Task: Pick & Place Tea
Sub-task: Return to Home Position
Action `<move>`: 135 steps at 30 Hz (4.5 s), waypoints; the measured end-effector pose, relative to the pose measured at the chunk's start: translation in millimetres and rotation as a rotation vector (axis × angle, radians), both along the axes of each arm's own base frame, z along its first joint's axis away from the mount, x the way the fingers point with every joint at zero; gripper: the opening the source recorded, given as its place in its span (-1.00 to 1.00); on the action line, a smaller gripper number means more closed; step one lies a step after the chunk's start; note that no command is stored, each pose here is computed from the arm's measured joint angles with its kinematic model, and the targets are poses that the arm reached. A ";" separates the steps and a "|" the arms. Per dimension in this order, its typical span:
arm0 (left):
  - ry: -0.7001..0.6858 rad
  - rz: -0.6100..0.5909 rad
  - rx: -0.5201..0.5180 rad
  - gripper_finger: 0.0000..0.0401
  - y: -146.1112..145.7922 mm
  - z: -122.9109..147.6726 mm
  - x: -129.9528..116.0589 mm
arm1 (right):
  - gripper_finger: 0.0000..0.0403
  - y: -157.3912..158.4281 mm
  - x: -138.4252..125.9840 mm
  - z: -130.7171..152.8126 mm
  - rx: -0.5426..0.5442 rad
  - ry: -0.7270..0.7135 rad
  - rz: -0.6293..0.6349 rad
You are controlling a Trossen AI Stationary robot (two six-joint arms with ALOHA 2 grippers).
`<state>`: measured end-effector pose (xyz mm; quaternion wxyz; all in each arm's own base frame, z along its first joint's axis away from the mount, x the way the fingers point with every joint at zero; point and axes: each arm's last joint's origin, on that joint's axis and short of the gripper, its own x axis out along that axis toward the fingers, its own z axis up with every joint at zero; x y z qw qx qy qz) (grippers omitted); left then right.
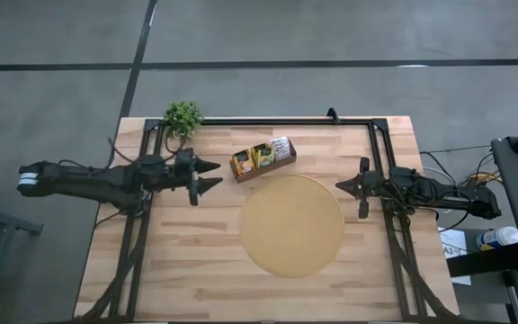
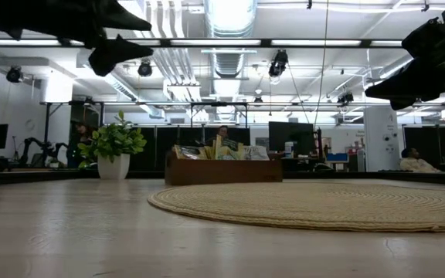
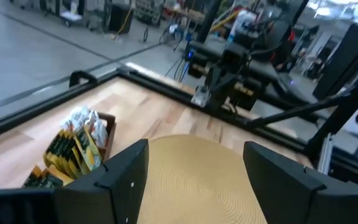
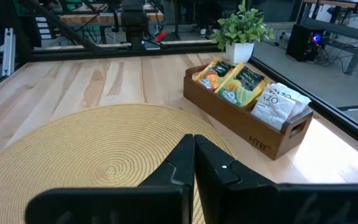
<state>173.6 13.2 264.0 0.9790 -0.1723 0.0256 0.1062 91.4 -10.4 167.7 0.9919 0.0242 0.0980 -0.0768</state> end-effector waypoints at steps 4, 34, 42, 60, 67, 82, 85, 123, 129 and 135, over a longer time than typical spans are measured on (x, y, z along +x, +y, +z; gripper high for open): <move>-0.031 0.000 0.002 0.28 -0.7 -5.7 -13.6 | -0.96 0.0 0.0 0.0 0.000 0.000 0.000; -0.316 -0.122 0.055 0.28 -6.2 -73.2 -53.4 | -0.96 0.0 0.0 0.0 0.000 0.000 0.000; -0.265 -0.125 0.047 0.28 -6.7 -77.9 -61.4 | -0.96 0.0 0.0 -0.1 0.000 0.001 0.000; -0.073 -0.150 0.185 0.28 -7.9 -97.3 -76.4 | -0.96 0.0 0.0 -0.1 0.000 0.001 0.000; -0.019 -0.153 0.157 0.28 -7.7 -102.0 -73.3 | -0.96 0.0 0.0 -0.1 0.000 0.001 0.000; -0.005 -0.145 0.042 0.28 -7.6 -104.6 -71.9 | -0.96 0.0 0.0 -0.1 0.000 0.000 0.000; -0.004 -0.145 0.042 0.28 -7.6 -104.7 -71.9 | -0.96 0.0 0.0 -0.1 0.000 0.000 0.000; -0.003 -0.143 0.042 0.28 -7.5 -104.9 -71.9 | -0.96 0.0 0.0 -0.1 0.000 0.000 0.000; -0.002 -0.143 0.042 0.28 -7.5 -104.9 -71.9 | -0.96 0.0 0.0 0.0 0.000 0.000 0.000; -0.002 -0.143 0.041 0.28 -7.5 -104.9 -71.9 | -0.96 0.0 0.0 -0.1 0.000 0.000 0.000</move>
